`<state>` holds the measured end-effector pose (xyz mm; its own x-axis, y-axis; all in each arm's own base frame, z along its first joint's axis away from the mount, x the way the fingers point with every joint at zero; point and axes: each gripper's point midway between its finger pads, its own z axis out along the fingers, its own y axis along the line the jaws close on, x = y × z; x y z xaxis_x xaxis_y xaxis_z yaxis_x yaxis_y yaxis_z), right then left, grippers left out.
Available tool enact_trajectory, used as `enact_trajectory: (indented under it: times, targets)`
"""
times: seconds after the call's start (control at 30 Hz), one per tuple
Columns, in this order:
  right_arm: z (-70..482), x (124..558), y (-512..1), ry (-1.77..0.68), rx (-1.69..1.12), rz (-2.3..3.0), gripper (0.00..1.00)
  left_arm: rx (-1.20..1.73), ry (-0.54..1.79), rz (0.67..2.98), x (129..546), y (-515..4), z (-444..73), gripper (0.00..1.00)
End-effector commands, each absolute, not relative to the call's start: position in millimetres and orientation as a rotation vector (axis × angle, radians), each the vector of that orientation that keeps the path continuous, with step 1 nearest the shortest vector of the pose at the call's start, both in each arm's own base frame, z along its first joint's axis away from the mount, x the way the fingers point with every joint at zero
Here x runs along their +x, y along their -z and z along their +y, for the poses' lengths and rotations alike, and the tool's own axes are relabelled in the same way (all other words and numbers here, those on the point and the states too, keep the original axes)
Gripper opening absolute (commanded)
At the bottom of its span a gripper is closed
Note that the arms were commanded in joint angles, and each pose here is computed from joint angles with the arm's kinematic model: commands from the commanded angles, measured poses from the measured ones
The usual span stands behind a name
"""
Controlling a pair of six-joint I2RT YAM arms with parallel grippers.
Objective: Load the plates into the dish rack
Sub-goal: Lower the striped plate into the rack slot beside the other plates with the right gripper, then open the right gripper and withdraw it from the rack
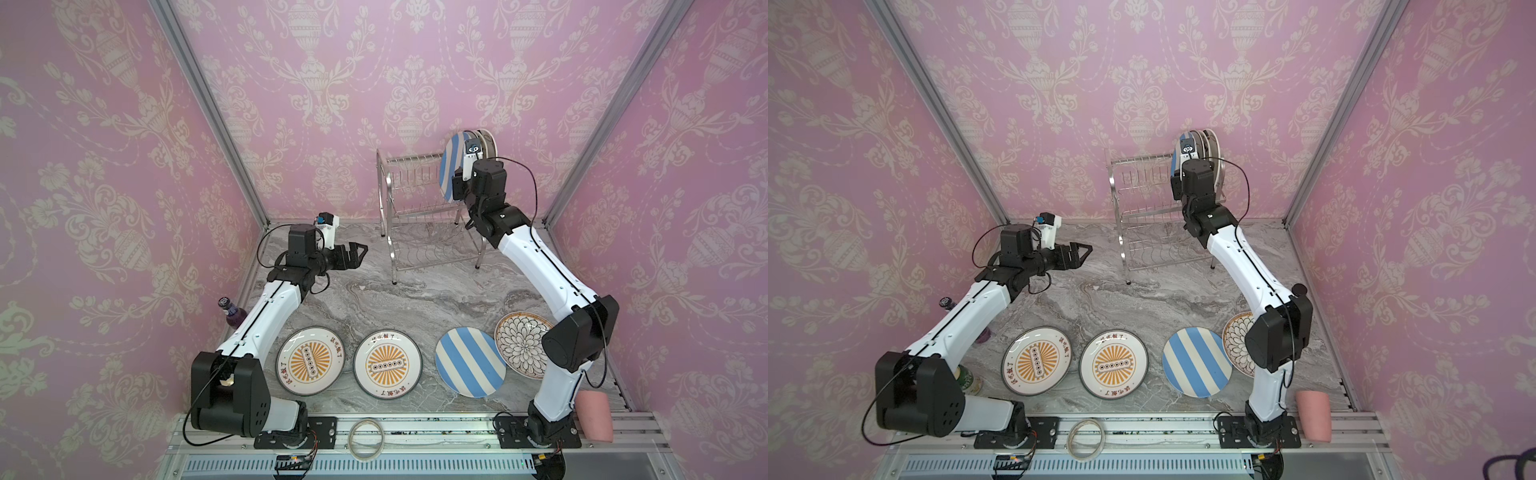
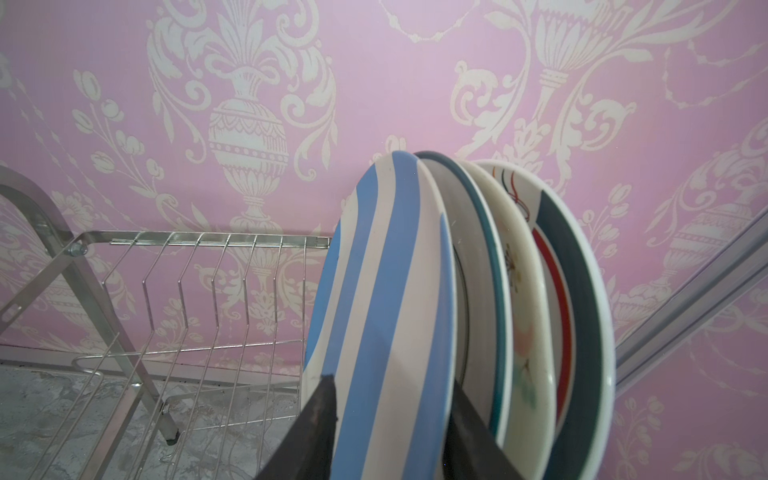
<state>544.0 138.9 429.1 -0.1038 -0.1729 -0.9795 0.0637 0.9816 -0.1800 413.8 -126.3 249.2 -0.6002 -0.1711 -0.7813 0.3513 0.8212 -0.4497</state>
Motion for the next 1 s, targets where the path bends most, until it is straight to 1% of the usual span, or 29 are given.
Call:
enact_trajectory:
  times: [0.0,0.17,0.5,0.63,0.73,0.8,0.9,0.97]
  targets:
    - [129.9,521.6,-470.6,0.204,-0.059,1.603,0.48,0.143,0.692,2.087,412.6,-252.5,-119.5,0.99]
    - [134.5,504.8,-468.5,0.182,-0.093,1.670,0.61,0.147,0.693,2.087,411.9,-253.4,-119.8,0.99]
    - [149.5,443.4,-464.7,0.059,-0.138,1.736,0.73,0.147,0.670,2.100,412.7,-248.5,-117.4,0.99]
    - [139.5,409.9,-452.7,0.025,-0.112,1.782,0.77,0.150,0.669,2.089,415.6,-247.9,-118.2,0.99]
    - [122.6,383.9,-429.7,-0.009,-0.033,1.816,0.81,0.161,0.678,2.089,415.6,-242.9,-121.3,0.99]
    - [109.2,366.8,-407.6,-0.011,0.022,1.869,0.81,0.159,0.693,2.082,416.6,-240.4,-124.0,0.99]
    - [88.0,339.1,-366.2,0.001,0.112,1.952,0.81,0.179,0.761,2.062,416.6,-240.1,-135.3,0.99]
    - [76.0,321.6,-333.4,-0.017,0.179,2.004,0.85,0.212,0.801,2.052,414.1,-235.8,-148.5,0.99]
